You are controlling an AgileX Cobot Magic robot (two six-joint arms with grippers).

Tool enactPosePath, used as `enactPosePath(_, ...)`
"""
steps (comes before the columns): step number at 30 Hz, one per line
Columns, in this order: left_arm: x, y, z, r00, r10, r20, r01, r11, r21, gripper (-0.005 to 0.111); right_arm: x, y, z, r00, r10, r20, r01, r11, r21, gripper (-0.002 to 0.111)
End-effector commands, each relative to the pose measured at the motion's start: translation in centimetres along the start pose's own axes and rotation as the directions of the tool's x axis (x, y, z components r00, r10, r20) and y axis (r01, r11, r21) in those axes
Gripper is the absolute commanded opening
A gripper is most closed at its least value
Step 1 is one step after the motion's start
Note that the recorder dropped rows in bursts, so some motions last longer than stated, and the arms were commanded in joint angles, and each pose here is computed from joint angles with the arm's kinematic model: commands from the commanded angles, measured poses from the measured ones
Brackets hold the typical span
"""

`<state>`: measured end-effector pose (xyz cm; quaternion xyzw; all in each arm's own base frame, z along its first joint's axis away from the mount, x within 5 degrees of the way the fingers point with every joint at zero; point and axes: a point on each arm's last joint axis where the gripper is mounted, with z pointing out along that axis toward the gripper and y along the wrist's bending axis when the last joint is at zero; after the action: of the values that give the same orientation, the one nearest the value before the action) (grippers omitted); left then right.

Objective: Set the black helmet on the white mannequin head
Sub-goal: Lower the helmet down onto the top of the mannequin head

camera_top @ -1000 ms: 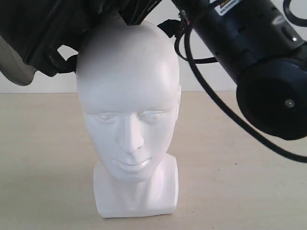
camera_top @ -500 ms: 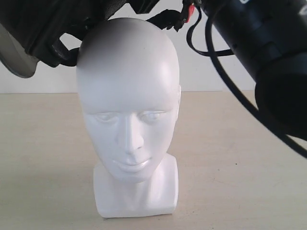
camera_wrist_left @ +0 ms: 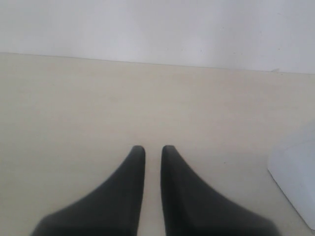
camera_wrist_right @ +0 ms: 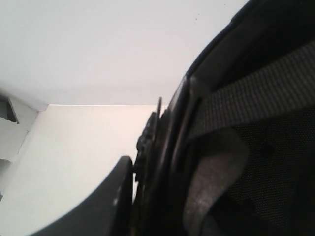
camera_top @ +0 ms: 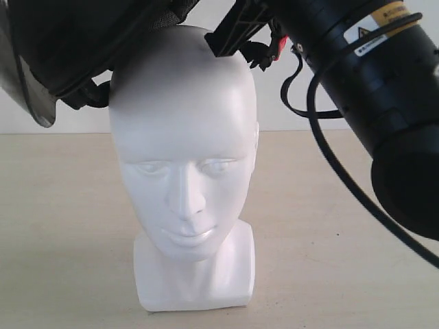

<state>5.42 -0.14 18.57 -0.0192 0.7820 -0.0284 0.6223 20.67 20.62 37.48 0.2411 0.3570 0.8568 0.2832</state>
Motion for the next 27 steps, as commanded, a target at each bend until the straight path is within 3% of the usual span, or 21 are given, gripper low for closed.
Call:
enactPosePath(1,0.1,0.0,0.0,1.000,-0.012,-0.001,0.012,1.000,-0.002,0.013,-0.3,1.7,-0.4,1.000,-0.007,0.030,0.009,0.997,-0.078,0.000)
enactPosePath(27,0.1,0.0,0.0,1.000,-0.012,-0.001,0.012,1.000,-0.002,0.013,-2.0,0.5,-3.3,0.982,-0.139,0.127,0.133,0.990,0.053,0.000)
